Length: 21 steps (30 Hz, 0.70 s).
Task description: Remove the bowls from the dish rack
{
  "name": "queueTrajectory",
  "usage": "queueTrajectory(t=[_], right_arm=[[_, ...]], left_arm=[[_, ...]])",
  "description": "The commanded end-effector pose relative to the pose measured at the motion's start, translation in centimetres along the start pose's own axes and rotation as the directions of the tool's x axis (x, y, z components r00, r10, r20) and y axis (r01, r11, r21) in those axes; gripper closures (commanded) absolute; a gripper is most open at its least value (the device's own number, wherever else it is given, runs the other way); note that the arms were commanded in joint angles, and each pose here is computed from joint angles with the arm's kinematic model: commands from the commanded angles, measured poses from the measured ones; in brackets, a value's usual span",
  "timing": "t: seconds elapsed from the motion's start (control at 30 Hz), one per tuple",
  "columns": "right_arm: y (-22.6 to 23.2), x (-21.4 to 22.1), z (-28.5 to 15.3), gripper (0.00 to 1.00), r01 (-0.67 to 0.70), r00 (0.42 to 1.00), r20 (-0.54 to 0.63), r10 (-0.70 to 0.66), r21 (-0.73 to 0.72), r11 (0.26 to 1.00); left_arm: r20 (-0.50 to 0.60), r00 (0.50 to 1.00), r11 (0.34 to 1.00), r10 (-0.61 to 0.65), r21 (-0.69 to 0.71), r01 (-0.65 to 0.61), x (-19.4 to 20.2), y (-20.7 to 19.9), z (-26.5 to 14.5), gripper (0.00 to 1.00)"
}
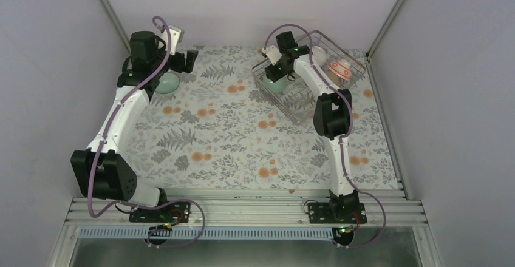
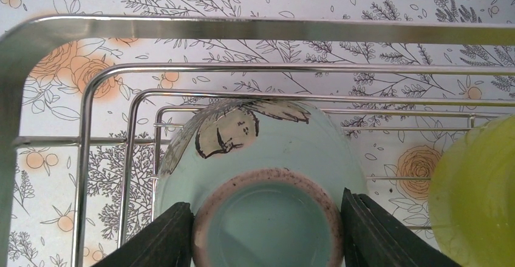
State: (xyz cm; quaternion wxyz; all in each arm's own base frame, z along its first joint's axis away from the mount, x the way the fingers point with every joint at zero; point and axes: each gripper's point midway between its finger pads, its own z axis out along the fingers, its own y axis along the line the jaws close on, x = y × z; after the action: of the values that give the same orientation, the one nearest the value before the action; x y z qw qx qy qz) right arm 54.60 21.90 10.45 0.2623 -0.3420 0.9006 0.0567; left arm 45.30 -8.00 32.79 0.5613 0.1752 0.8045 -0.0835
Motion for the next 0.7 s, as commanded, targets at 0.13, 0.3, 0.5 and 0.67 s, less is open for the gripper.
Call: queueTrajectory(t=[0.13,0.3,0.5,0.67], right_arm=[[-1.1,1.4,-0.5,0.46,0.001,0.998,-0.057,0.004,0.091,0.996],[-1.1,1.3,-1.0,0.63,-0.002,0.999,-0.054,0.007,0.099,0.995],[-1.2,0.9,-2.6,0.67,-0.003,1.0,-0.031,0.006,0.112,0.994],[-1.5,-0.5,-5.7,0.67,0.002,1.0,0.027,-0.006,0.137,0.991]], left_arm=[[0.034,0.999,1.0,0.007,0.024,-0.008,-1.2,-0.5,-0.6,0.0],[0.033,0.999,0.999,0.005,0.04,-0.006,-1.1,-0.7,-0.4,0.0],[0.039,0.999,0.997,0.01,0.079,-0.013,-1.9,-1.2,-0.2,0.0],[-0.001,1.0,0.962,0.024,0.271,-0.023,-2.0,-4.8,1.2,0.0]])
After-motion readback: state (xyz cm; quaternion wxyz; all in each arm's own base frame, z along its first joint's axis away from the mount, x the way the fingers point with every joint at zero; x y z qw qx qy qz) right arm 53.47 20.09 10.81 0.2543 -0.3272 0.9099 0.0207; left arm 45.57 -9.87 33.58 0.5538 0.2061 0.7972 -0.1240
